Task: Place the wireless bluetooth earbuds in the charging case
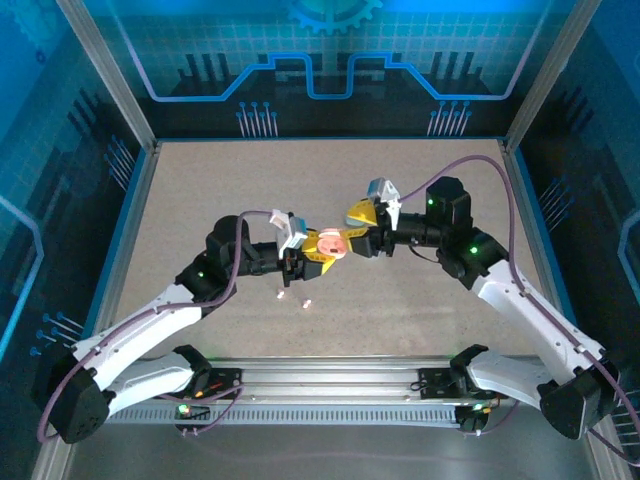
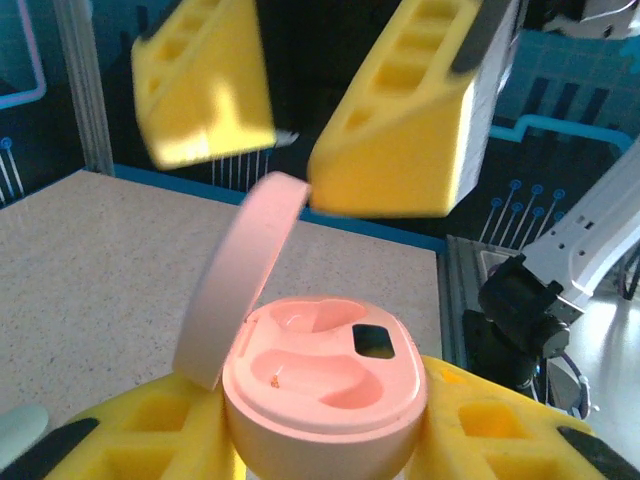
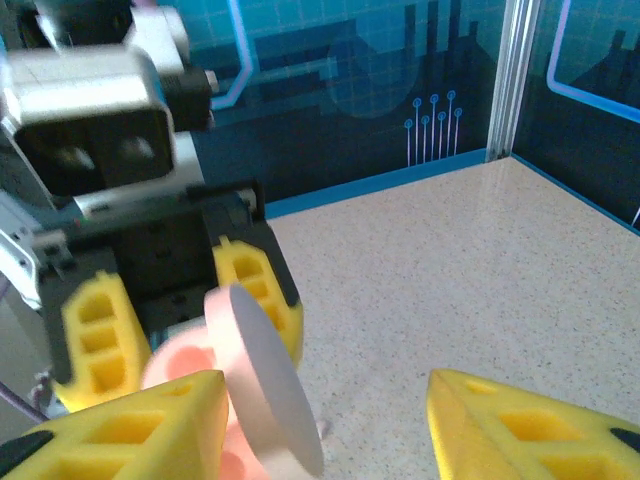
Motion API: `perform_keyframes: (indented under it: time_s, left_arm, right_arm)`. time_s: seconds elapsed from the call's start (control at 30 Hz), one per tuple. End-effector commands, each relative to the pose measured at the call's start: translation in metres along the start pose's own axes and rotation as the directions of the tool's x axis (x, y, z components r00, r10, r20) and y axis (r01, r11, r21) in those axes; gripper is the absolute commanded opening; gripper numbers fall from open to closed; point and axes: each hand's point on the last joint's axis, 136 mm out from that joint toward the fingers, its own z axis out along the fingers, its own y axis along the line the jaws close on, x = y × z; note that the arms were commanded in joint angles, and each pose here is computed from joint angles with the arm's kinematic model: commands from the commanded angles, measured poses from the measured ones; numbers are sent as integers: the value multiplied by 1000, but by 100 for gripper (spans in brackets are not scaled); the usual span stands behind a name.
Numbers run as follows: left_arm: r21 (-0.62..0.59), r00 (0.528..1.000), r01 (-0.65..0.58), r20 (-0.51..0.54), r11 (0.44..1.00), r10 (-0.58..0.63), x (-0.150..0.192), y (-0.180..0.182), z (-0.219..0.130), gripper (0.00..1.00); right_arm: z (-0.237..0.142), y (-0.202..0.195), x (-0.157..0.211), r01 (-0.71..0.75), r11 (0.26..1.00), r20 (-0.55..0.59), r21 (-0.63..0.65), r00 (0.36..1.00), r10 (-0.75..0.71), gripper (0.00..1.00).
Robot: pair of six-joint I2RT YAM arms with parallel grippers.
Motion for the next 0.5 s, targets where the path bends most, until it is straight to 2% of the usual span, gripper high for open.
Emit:
perform_keyframes:
  time_s: [0.0, 0.13, 0.2, 0.23, 0.27, 0.3, 0.37, 0.47]
  left_arm:
    - [-37, 998, -4, 59, 999, 6, -5, 5, 0, 31]
    - [-91, 996, 3, 85, 996, 5, -4, 14, -2, 31]
    - [-118, 996, 12, 94, 993, -1, -4, 20, -3, 31]
    - [-124, 996, 16, 93, 992, -4, -3, 21, -3, 31]
    - [-123, 996, 20, 91, 992, -9, -2, 21, -3, 31]
    - [-121, 996, 21, 93, 992, -9, -3, 21, -3, 31]
    - [-111, 995, 26, 102, 993, -15, -5, 20, -4, 31]
    - [-62, 993, 30, 115, 998, -23, -11, 13, -3, 32]
  right_arm:
    - [-13, 2, -25, -47, 999, 36, 20, 998, 46, 56]
    - [-19, -18, -22, -171, 980, 42, 106, 985, 168, 56]
    - [-22, -42, -10, -298, 935, 45, 192, 954, 295, 54]
    - [-23, -46, -6, -341, 922, 41, 180, 940, 340, 54]
    - [-20, -39, -5, -354, 929, 24, 110, 935, 354, 54]
    - [-17, -26, -6, -331, 943, 3, 30, 944, 331, 54]
    - [-11, -8, 1, -240, 970, -32, -45, 971, 238, 55]
    - [-6, 22, 16, -23, 989, -68, -146, 998, 14, 58]
